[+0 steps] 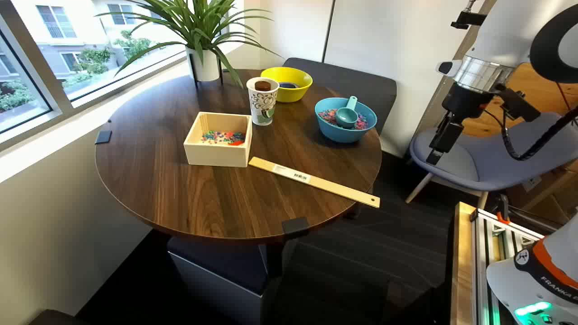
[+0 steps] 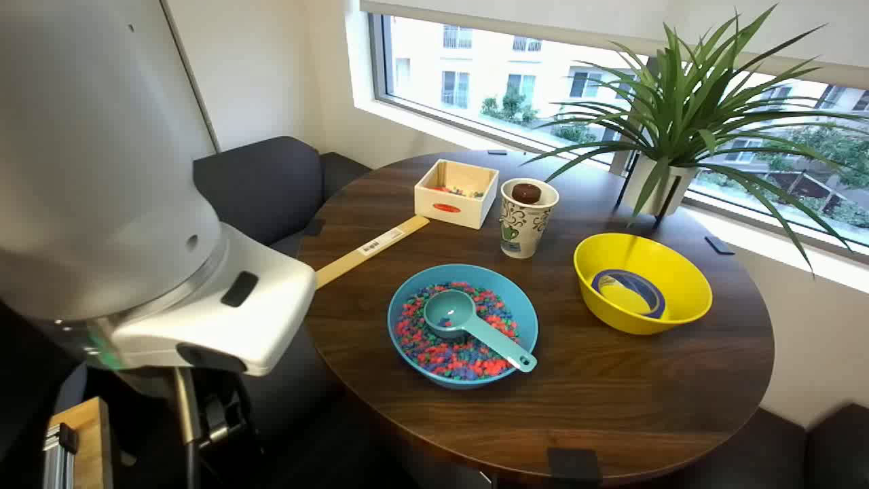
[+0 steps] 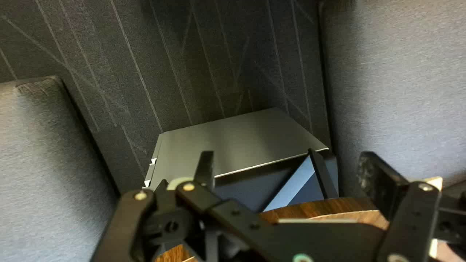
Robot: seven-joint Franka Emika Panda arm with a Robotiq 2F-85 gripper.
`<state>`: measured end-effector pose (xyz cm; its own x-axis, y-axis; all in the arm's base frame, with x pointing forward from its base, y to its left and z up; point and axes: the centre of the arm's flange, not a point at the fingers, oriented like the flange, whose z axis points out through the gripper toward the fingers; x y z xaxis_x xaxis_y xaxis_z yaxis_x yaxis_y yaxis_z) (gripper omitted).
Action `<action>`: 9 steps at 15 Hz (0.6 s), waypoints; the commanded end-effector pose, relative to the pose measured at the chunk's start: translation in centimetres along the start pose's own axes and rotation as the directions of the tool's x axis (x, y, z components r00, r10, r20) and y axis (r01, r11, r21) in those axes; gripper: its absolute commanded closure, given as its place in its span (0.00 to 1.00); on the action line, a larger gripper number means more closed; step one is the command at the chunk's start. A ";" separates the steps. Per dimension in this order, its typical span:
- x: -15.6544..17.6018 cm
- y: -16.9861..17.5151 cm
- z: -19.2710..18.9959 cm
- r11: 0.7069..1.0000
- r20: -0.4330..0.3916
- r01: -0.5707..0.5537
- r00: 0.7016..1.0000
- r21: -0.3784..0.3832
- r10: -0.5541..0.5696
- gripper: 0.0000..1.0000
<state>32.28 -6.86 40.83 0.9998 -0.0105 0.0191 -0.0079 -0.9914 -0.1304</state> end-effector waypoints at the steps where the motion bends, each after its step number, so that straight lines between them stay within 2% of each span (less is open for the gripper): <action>1: -0.1 0.0 0.2 1.000 0.004 0.000 1.000 0.001 0.000 0.00; 9: -0.1 0.0 0.4 1.000 0.011 -0.001 1.000 0.001 0.001 0.00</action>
<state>32.20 -6.81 40.39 0.9999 -0.0098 0.0079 -0.0086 -0.9913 -0.1316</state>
